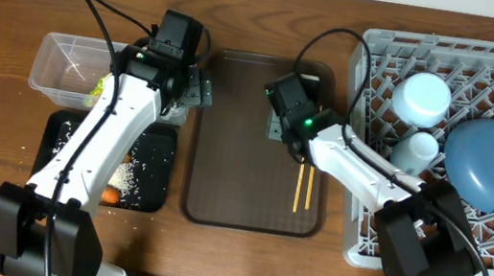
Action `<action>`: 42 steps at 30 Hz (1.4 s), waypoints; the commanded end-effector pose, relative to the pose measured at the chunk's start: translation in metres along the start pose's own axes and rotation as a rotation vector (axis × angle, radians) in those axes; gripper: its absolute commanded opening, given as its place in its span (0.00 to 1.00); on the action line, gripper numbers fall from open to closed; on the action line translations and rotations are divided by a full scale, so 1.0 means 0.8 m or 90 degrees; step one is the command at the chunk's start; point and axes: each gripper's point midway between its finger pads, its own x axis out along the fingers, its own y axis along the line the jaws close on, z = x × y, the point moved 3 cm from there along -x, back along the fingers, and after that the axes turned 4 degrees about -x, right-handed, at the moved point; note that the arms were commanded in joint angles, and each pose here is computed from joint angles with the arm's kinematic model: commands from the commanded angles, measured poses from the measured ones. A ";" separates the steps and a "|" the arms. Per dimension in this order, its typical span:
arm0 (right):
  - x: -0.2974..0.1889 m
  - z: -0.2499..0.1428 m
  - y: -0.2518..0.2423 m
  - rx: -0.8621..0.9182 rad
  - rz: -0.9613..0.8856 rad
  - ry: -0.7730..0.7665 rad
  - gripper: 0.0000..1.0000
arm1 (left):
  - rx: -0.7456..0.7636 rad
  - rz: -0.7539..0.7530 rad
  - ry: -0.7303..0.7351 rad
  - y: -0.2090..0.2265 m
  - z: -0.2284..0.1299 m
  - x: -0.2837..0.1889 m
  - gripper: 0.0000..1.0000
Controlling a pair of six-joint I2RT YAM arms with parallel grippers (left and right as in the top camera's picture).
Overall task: Sort waste into correct bins and load items into the dishwasher rack
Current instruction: 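Lower the right gripper onto the wooden chopsticks on the brown tray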
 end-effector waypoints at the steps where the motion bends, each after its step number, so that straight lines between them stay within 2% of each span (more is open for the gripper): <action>1: 0.000 -0.003 0.007 0.022 0.028 0.016 0.77 | 0.009 0.021 0.004 0.006 -0.002 0.007 0.98; 4: -0.001 -0.006 0.012 0.021 0.047 0.028 0.80 | 0.009 0.021 0.004 0.006 -0.002 0.007 0.98; 5: -0.001 -0.007 0.013 0.021 0.049 0.030 0.83 | 0.009 0.021 0.004 0.006 -0.002 0.007 0.98; 7: -0.001 -0.009 0.013 0.019 0.048 0.034 0.99 | 0.009 0.021 0.004 0.006 -0.002 0.007 0.98; 11: -0.001 -0.009 0.014 0.019 0.050 0.036 0.99 | 0.009 0.021 0.004 0.006 -0.002 0.007 0.98; 12: -0.001 -0.011 0.014 0.018 0.049 0.038 0.95 | 0.009 0.021 0.004 0.006 -0.002 0.007 0.98; 14: -0.001 -0.015 0.011 0.047 0.040 0.049 0.78 | 0.009 0.021 0.004 0.006 -0.001 0.007 0.98; 17: -0.001 -0.020 0.000 0.115 0.003 0.053 0.66 | 0.009 0.021 0.004 0.006 -0.002 0.007 0.98; 22: -0.001 -0.035 -0.022 0.152 -0.064 0.071 0.64 | 0.009 0.021 0.004 0.006 -0.002 0.007 0.98; 32: 0.035 -0.064 -0.024 0.163 -0.078 0.123 0.58 | 0.009 0.021 0.004 0.006 -0.002 0.007 0.98; 37: 0.037 -0.064 -0.027 0.178 -0.074 0.131 0.57 | 0.009 0.021 0.004 0.006 -0.002 0.007 0.98; 42: 0.037 -0.063 -0.024 0.186 -0.070 0.126 0.32 | 0.009 0.021 0.004 0.006 -0.002 0.007 0.98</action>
